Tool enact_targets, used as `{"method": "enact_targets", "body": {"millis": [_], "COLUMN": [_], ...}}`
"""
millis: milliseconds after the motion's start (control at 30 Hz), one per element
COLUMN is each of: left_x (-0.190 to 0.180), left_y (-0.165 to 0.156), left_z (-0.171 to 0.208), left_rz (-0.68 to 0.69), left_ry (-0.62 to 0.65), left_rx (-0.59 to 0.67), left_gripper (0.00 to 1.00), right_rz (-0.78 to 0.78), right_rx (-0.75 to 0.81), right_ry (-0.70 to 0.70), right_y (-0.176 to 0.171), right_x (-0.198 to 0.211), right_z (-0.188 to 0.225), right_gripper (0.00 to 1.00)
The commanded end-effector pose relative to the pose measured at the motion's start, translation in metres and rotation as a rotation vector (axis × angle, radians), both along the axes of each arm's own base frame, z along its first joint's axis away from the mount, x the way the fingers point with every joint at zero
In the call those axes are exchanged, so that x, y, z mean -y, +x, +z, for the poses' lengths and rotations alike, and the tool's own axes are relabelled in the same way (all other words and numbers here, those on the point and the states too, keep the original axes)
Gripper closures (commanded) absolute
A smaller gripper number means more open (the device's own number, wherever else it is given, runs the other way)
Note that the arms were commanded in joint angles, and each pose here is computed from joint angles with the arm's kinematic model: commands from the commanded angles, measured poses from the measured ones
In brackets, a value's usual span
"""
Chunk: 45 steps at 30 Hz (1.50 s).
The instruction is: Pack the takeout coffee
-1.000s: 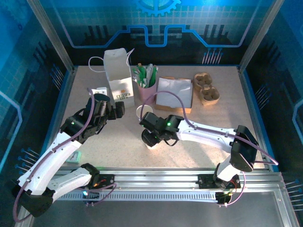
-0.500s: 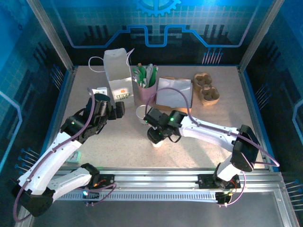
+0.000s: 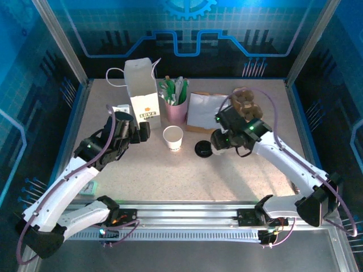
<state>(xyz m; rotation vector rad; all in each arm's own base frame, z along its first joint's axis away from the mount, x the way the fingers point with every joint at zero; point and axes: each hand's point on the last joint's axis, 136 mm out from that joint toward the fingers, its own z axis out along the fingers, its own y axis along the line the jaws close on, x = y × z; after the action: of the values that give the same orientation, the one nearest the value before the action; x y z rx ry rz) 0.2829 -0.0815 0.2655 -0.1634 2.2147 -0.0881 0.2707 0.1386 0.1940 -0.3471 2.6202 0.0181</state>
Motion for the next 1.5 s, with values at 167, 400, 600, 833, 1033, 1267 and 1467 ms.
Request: {"method": "enact_targets", "body": {"millis": [167,400,600,833,1033,1267,1467], "left_x": [0.004,0.008,0.007,0.007,0.007,0.010,0.012], "left_y": [-0.002,-0.004,-0.007,-0.007,-0.006,-0.004,-0.005], "left_z": [-0.004,-0.005,-0.004,-0.004,-0.003,-0.003,0.011], "left_rz": [-0.038,-0.056,-0.056,-0.056,-0.055,-0.059,-0.075], "left_ry": [0.005,-0.013,-0.020,-0.019,-0.019,-0.024,-0.041], "left_rx": [-0.030,-0.040,-0.037,-0.037,-0.036,-0.039,-0.024], "left_gripper": [0.01,0.01,0.01,0.01,0.01,0.01,0.01], "right_rz": [-0.238,-0.315,-0.347,-0.360,-0.354,-0.354,-0.320], "right_rx": [-0.010,-0.044,-0.073,-0.111,-0.083,-0.017,0.047], "right_ry": [-0.013,-0.010,-0.012,0.033,0.051,0.057,0.023], "right_y": [0.021,0.038,0.044,0.043,0.044,0.047,0.051], "right_x": [0.066,0.080,0.087,0.086,0.084,0.086,0.078], "right_z": [-0.017,-0.038,-0.059,-0.070,-0.054,-0.025,0.001], "right_gripper": [0.43,0.43,0.41,0.37,0.31,0.24,0.19]}}
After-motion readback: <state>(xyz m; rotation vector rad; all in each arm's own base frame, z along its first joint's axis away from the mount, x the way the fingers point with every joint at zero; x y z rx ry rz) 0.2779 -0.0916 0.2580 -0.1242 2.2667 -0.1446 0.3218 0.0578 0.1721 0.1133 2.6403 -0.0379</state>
